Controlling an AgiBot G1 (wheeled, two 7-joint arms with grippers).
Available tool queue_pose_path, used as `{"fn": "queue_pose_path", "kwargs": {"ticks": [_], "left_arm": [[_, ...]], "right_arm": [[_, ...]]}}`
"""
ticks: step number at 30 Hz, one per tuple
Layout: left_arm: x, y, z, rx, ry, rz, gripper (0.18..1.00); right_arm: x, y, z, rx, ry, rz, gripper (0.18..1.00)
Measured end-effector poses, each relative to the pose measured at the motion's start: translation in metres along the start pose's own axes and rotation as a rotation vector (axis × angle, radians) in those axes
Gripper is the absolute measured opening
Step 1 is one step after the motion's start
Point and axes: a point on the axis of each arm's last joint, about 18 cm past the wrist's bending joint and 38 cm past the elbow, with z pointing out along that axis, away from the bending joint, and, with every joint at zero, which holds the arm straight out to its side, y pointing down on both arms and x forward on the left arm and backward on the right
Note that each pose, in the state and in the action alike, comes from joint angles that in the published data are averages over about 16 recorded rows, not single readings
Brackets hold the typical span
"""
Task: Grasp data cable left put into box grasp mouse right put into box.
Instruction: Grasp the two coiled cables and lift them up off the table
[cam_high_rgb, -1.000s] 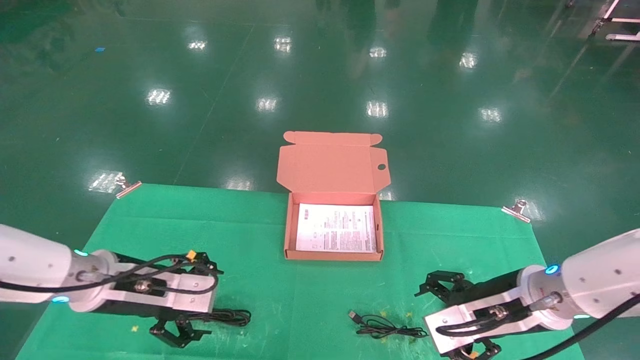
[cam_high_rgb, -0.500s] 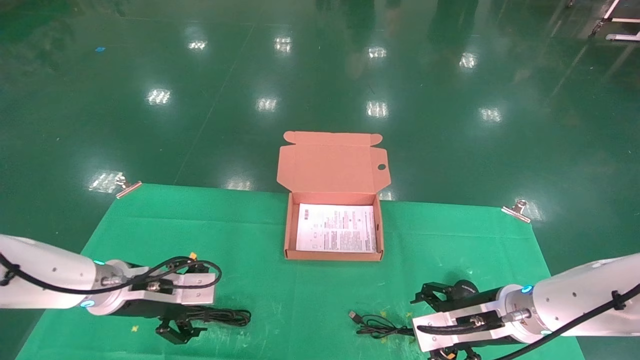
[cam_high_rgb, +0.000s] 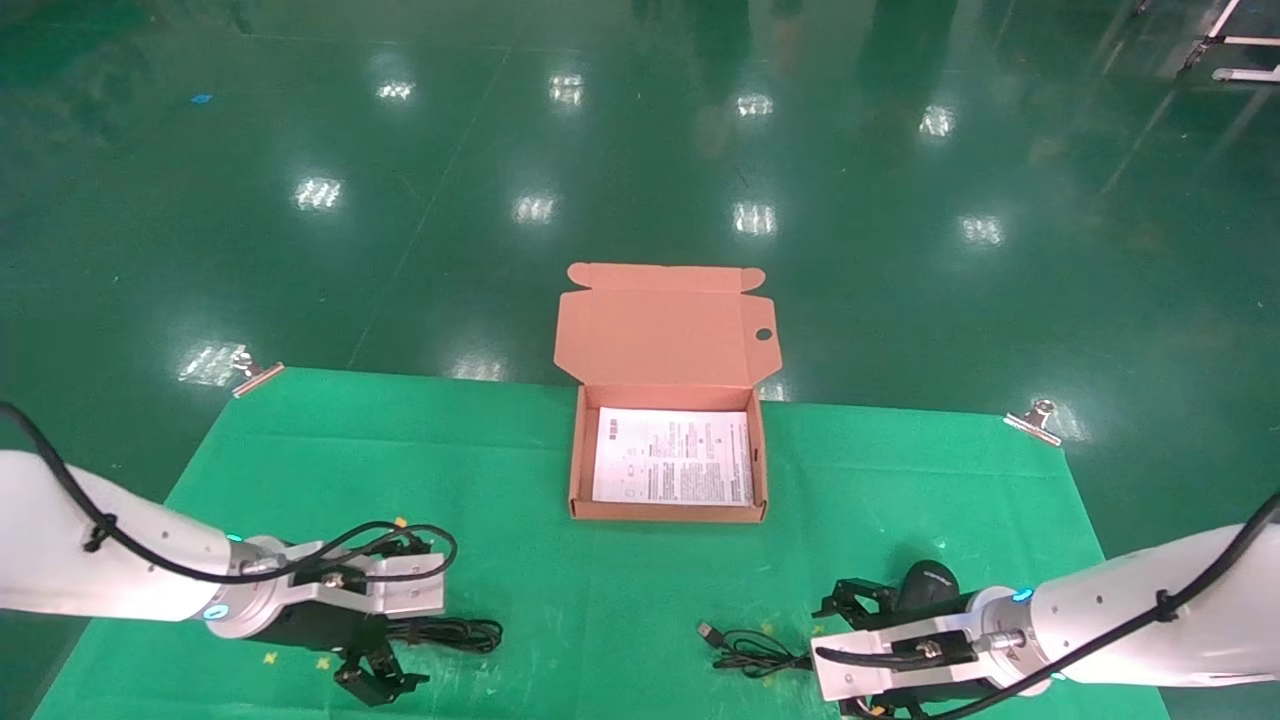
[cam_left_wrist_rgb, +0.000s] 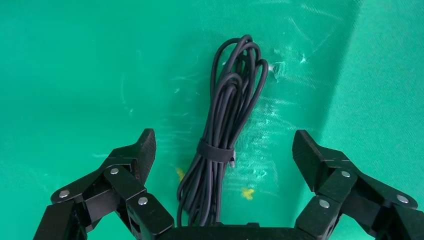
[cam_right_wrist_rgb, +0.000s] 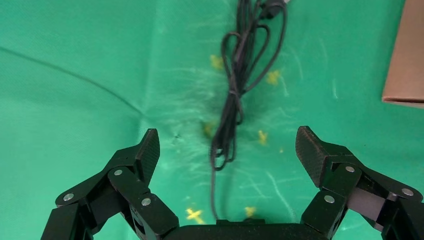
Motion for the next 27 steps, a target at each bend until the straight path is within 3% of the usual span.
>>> {"fn": "queue_pose_path", "kwargs": {"ticks": [27], "left_arm": [[-0.008, 0.02, 0.027, -0.042, -0.001, -0.033, 0.995]], "right_arm": [[0.0, 0.006, 0.031, -0.019, -0.005, -0.011, 0.998]]}}
